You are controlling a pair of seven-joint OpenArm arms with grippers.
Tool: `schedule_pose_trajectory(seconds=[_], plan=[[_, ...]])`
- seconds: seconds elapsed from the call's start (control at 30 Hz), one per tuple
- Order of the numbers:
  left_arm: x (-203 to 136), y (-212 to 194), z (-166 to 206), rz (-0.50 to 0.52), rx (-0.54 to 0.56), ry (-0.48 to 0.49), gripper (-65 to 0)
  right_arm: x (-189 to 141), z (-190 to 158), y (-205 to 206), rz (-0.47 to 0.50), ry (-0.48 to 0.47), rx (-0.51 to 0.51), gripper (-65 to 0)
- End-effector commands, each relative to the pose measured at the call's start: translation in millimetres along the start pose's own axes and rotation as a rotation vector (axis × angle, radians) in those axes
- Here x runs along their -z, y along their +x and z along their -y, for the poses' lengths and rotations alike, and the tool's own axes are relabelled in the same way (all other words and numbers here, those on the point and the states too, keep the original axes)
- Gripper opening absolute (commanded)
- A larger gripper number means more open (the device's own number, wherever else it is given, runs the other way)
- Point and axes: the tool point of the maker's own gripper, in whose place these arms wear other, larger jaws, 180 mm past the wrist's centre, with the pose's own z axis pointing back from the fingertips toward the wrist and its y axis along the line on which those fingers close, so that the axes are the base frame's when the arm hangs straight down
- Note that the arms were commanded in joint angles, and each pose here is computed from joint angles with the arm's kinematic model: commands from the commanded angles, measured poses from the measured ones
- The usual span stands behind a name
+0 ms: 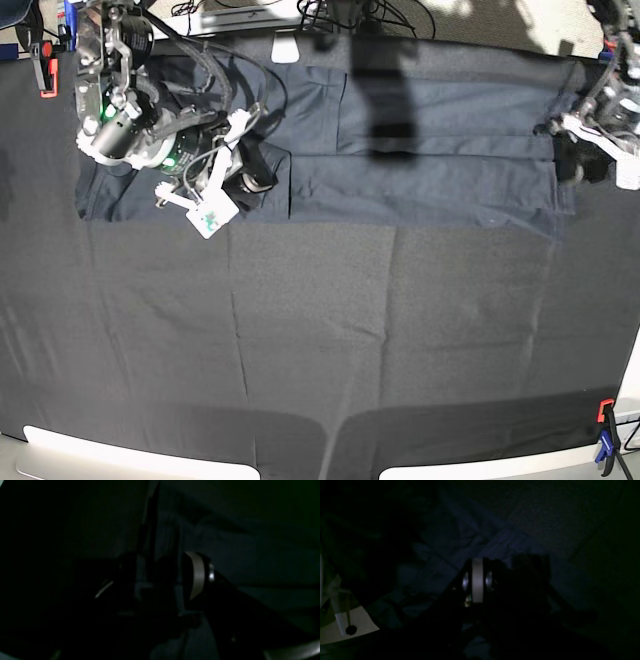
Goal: Layout the t-shirt on the table in an organized manner, then fold the t-shirt properly
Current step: 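Grasp the shirt end with the left gripper while right holds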
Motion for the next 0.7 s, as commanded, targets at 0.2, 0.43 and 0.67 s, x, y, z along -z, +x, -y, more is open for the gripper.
schedule_pose_trajectory(seconds=[0.2,0.43,0.67], plan=[[6.7,-8.4,-12.7,0.041,-0.041,0.016,-37.0,-4.1,0.3,14.5,0.053,0.001,-0.019,-65.0],[32.3,-31.2,-13.3,-0.004,-0.132,-0.022,-36.8,-4.2,0.4,14.5,0.053,0.001,-0.019,-65.0],[29.6,-29.2,-0.2,-0.023,-0.208,-0.133,-36.8,-4.2,0.6,14.3,0.052,0.000,-0.019,-65.0]])
